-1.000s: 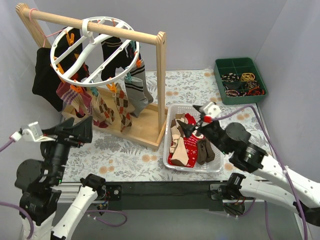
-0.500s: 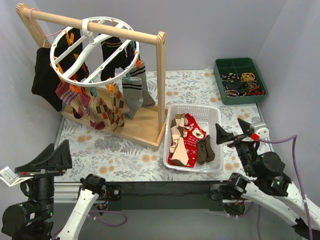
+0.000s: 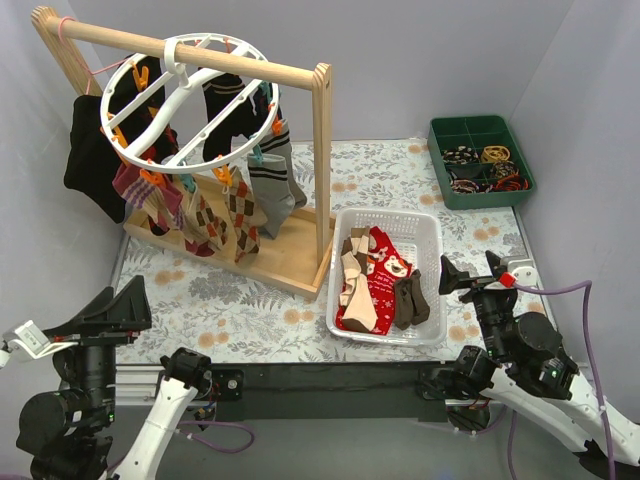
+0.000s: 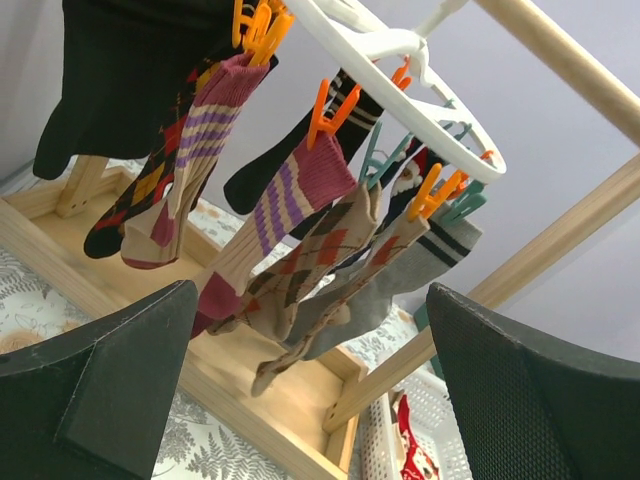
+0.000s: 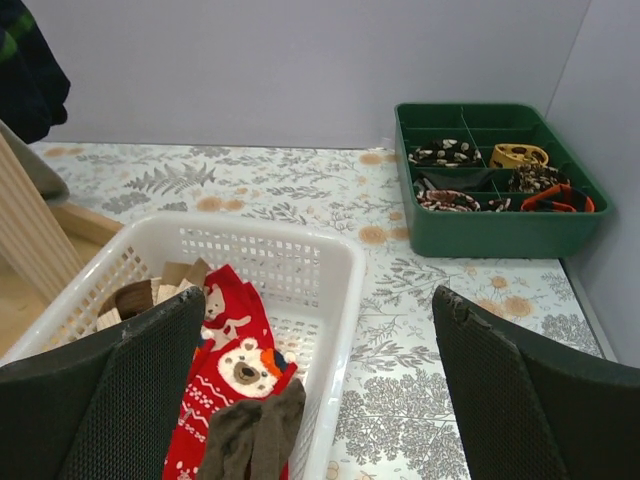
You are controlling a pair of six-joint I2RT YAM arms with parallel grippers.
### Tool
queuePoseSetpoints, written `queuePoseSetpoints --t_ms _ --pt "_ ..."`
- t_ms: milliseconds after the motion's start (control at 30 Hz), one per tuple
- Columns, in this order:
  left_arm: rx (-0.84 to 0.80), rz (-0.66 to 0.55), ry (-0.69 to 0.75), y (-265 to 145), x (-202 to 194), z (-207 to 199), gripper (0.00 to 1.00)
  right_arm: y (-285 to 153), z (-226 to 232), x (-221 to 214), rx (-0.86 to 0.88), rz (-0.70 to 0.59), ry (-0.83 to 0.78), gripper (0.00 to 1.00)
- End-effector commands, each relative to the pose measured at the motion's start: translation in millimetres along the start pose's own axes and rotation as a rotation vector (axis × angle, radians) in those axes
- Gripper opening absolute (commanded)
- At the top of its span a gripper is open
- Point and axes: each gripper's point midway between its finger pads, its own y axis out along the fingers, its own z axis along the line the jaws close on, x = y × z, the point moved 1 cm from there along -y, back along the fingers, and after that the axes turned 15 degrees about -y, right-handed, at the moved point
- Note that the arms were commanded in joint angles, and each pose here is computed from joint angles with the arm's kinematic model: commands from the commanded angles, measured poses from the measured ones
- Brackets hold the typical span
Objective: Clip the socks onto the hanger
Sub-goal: Reset both arms
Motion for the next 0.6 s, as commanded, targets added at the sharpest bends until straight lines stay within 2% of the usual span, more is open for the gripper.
queuePoseSetpoints --t_ms 0,567 --pt "-0.026 -0.05 -0.032 -16.7 7.2 9.0 0.97 -18.3 -32.7 6.6 -0.091 -0.087 0.174 0.98" --pt "-0.01 -0.042 -0.021 -11.6 -0.8 15.0 0.97 -15.9 -27.9 -0.3 -0.093 -0.062 0.172 0.98"
